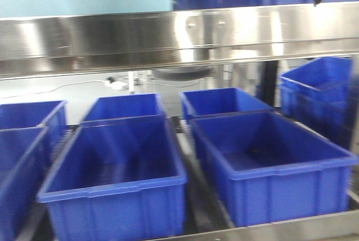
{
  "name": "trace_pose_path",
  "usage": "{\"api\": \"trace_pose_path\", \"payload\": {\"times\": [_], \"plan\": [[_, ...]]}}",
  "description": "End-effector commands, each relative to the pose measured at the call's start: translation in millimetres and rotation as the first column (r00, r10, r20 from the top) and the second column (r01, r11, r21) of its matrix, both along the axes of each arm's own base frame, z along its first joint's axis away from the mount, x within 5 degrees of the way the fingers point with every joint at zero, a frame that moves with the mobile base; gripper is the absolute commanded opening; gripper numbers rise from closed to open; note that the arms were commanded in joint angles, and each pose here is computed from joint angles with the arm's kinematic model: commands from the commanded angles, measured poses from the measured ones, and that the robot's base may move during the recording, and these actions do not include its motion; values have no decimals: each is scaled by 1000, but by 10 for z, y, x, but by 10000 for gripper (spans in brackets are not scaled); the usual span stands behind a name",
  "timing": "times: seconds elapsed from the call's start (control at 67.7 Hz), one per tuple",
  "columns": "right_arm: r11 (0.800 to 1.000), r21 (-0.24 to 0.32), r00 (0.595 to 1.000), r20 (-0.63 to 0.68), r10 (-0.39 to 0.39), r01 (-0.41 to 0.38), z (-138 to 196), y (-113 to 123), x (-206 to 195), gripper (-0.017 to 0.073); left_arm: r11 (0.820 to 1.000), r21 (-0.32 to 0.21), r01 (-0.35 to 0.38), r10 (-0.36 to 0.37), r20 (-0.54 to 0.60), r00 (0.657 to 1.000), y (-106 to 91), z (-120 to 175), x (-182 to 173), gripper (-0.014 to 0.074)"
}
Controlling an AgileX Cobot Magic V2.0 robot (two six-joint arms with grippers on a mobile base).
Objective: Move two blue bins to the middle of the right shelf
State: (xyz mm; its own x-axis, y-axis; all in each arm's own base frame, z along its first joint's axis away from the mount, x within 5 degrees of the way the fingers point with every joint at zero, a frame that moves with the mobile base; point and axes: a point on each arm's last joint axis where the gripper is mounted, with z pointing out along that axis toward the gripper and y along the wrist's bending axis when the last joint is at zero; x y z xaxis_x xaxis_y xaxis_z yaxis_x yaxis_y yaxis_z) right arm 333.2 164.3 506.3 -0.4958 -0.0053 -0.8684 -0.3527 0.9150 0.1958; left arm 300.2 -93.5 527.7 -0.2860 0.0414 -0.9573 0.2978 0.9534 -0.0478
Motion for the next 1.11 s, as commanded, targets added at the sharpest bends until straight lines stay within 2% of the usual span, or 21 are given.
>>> {"api": "trace_pose_path", "payload": {"times": [0.0, 1.093], "plan": [[1000, 10, 998, 60, 7, -8, 88, -19, -18, -152, 996, -83, 31, -25, 69, 997, -29, 140, -75, -111], [1000, 10, 998, 60, 7, -8, 88, -19, -18, -152, 996, -83, 31, -25, 69, 997, -29, 140, -75, -111]]}}
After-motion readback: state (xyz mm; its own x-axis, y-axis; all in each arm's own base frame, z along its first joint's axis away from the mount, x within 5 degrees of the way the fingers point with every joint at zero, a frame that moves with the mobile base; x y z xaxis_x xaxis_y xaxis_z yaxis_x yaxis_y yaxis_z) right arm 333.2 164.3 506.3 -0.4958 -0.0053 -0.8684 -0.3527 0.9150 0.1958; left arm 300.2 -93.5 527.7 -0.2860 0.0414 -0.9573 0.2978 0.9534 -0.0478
